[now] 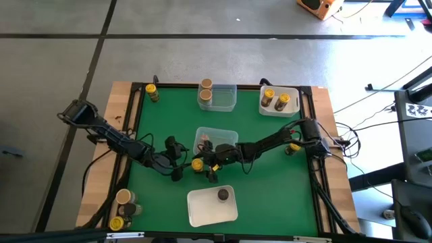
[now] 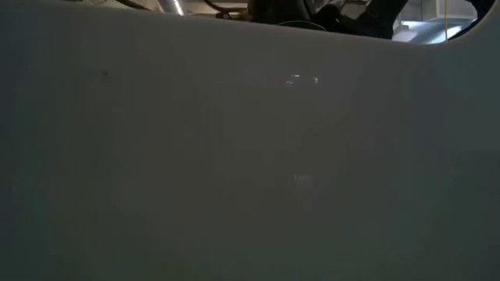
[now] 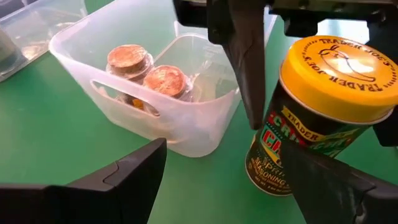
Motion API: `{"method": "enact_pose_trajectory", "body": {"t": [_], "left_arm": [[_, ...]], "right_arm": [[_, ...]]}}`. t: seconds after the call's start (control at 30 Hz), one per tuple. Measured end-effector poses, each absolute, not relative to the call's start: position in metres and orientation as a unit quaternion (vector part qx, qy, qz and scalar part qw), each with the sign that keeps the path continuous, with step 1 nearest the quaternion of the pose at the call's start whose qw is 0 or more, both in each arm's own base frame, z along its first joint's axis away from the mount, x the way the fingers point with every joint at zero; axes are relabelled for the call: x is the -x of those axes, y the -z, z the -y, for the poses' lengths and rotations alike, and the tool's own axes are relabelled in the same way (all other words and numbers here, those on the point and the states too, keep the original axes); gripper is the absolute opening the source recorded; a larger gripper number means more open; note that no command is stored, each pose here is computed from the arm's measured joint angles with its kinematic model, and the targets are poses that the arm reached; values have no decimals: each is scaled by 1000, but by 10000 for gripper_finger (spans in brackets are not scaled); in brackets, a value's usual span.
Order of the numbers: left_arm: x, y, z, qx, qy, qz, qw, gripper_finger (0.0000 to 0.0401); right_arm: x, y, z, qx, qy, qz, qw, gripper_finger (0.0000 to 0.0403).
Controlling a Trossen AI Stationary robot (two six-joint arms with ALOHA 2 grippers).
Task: Sort spices by type
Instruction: Put the yellow seasoning bottle into the top white bin
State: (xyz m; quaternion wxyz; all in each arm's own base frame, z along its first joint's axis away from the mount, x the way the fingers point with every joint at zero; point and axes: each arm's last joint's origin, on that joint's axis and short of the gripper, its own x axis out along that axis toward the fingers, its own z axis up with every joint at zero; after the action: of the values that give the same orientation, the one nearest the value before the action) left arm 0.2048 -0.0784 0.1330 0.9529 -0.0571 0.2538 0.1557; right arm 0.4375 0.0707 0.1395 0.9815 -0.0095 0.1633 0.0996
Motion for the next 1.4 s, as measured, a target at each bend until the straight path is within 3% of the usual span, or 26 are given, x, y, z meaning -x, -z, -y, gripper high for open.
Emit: {"method": "enact_pose_trajectory", "body": {"t": [0.13, 0.33, 0.7, 0.93, 1.13, 1.4], "left_arm": [[-205, -134, 79, 54, -150, -250, 955, 310], [-201, -140, 87, 60, -127, -241, 960, 310], [-187, -154, 93, 53, -112, -232, 965, 310], [-184, -154, 97, 58, -111, -230, 965, 310], [-185, -154, 96, 57, -112, -230, 965, 310], [-184, -154, 97, 71, -114, -228, 964, 310]], "right_arm": [[-438, -142, -71, 13, -100, -157, 982, 228], [-434, -154, -71, 25, -104, -162, 981, 228], [-386, -256, -94, 53, -101, -156, 981, 228], [-337, -302, -74, 91, 41, -215, 971, 228], [-308, -317, -54, 139, 178, -256, 940, 228], [-285, -278, -12, 221, 380, -346, 829, 228]]}}
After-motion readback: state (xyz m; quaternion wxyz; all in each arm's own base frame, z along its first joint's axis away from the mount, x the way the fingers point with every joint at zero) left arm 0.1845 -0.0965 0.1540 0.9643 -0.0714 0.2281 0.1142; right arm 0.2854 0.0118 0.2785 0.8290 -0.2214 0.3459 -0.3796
